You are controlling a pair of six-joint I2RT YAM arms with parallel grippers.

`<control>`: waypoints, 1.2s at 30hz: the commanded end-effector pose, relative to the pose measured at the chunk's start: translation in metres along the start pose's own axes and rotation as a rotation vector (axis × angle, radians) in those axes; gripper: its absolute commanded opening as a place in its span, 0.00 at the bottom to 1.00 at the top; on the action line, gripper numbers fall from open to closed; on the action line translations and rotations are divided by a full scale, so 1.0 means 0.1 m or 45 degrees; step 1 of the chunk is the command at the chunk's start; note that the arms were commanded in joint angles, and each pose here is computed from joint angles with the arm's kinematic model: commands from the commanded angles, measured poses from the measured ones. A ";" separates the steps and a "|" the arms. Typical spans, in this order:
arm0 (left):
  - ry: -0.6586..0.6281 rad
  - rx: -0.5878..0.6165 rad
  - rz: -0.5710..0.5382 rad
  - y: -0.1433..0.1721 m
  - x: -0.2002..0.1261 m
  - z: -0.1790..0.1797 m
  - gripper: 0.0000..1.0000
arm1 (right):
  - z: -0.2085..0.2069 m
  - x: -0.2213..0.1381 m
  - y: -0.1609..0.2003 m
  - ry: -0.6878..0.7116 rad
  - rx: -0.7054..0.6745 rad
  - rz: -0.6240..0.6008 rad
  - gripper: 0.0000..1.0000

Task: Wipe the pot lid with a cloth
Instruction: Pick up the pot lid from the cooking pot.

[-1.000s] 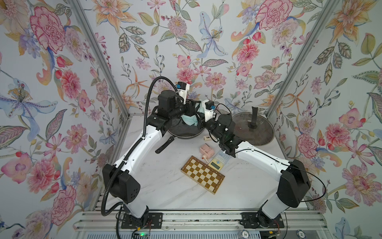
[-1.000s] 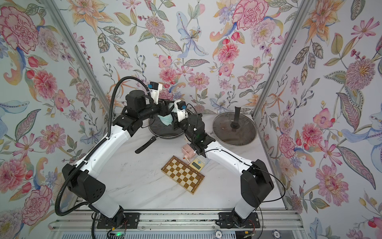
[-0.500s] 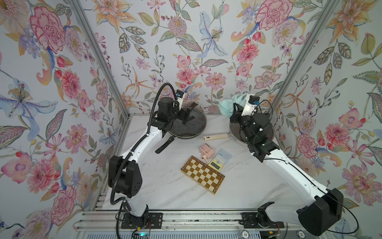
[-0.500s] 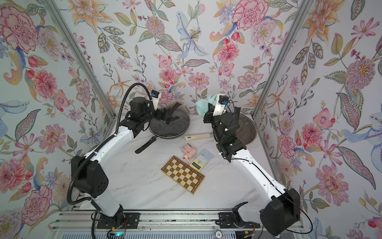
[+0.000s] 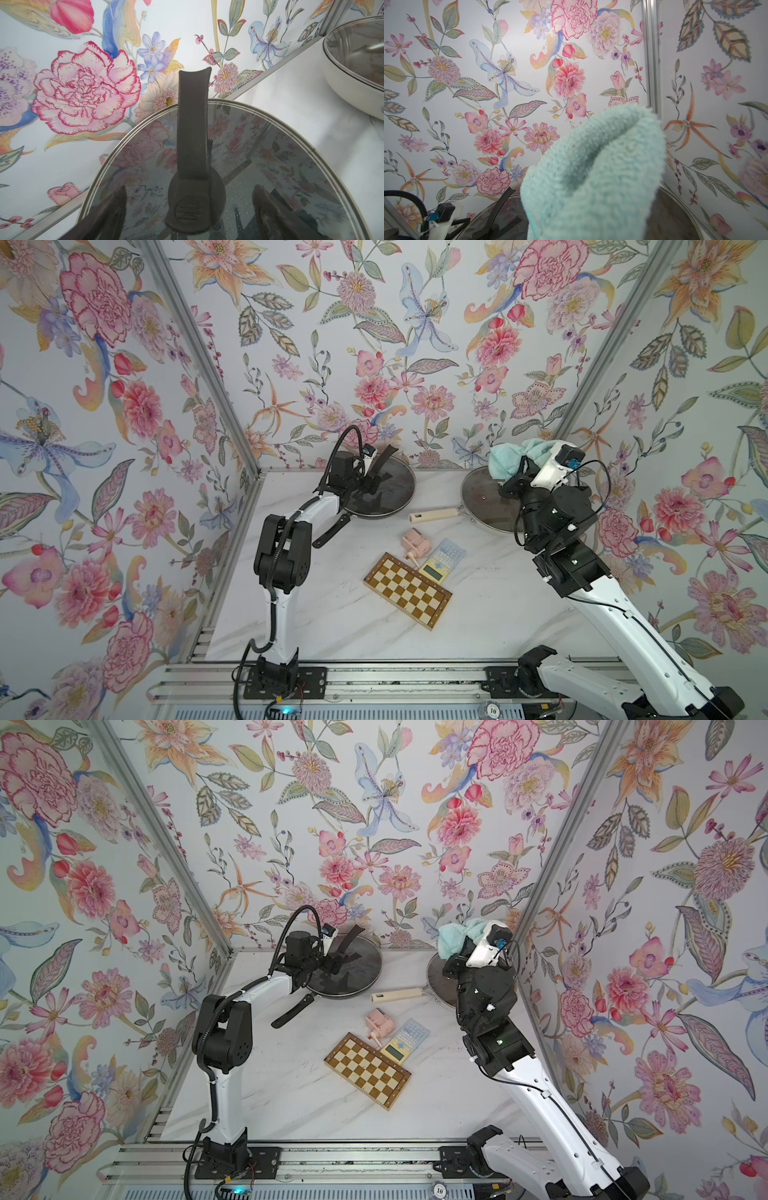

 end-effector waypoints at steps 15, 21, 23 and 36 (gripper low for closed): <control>0.029 -0.032 -0.199 0.26 0.38 -0.06 0.91 | 0.16 0.26 0.08 0.063 -0.063 0.095 0.01; 0.031 -0.032 -0.131 0.47 0.51 -0.11 0.80 | 0.16 0.28 0.02 0.053 -0.041 0.084 0.02; 0.047 -0.041 -0.120 0.50 0.54 -0.12 0.70 | 0.13 0.30 0.01 0.064 -0.029 0.078 0.02; 0.052 -0.117 -0.198 0.18 0.46 0.01 0.12 | 0.03 0.32 0.04 0.066 0.012 0.053 0.02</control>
Point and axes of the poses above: each gripper's point midway between its finger pads, its own x axis out along the fingers, its own z axis along the line the jaws close on, y = z × x, the point moved 8 cm from there along -x, back along the fingers, and after that the axes turned 13 degrees about x, right-handed, at the moved point
